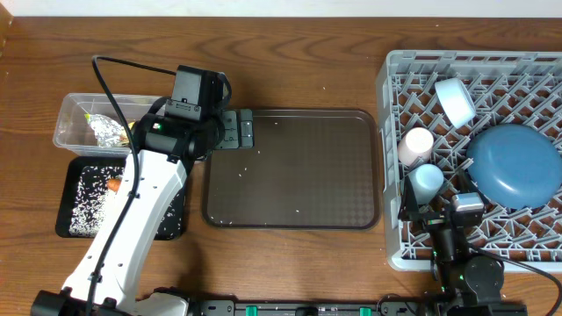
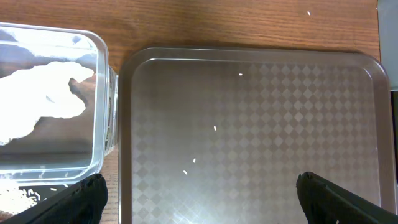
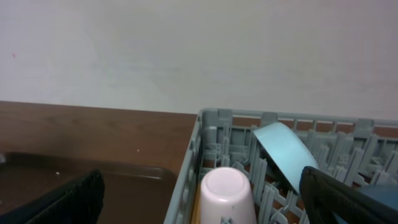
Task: Sort waste into correct bins and load items into the dishwasher rack
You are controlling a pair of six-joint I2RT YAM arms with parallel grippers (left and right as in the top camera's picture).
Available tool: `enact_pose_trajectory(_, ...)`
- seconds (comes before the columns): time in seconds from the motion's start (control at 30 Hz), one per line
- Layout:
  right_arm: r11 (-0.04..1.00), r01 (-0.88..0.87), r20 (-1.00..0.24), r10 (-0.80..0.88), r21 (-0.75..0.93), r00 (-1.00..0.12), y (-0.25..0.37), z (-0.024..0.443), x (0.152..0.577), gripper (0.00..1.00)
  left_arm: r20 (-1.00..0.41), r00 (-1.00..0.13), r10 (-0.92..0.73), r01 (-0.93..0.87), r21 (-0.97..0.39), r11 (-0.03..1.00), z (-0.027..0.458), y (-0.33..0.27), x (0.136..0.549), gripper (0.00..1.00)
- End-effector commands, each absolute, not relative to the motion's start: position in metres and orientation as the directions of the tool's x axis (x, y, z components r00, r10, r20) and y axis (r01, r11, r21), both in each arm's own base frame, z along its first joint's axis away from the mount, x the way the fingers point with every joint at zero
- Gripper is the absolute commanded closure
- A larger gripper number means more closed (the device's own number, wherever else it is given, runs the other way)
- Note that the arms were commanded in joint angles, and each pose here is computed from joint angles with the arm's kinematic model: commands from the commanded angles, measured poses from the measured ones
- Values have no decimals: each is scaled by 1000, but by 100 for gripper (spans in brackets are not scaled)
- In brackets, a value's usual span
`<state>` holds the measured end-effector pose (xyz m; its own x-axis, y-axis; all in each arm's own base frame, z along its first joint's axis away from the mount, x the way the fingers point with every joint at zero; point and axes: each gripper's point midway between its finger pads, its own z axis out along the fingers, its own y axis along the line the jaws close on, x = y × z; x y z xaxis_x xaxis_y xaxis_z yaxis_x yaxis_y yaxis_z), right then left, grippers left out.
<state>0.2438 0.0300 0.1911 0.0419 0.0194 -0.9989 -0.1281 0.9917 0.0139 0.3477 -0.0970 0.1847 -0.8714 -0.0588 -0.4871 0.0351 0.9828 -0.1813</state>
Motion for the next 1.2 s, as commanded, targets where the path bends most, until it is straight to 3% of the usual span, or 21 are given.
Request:
enact_pose_trajectory(0.0,995,-90,-1000,30,30,3,23,176,246,1,-513,-856,-57,38,-173,984,195,-95,352,0)
enact_pose_trajectory(0.2,998,-59,-997,21,25,-74,18,157,245,1,-513,-856,-57,38,-173,984,195,-95,352,0)
enact_pose_trajectory(1.17,998,-64,-997,14,19,-72,19,157,245,1,-513,-856,-57,38,-173,984,195,-95,352,0)
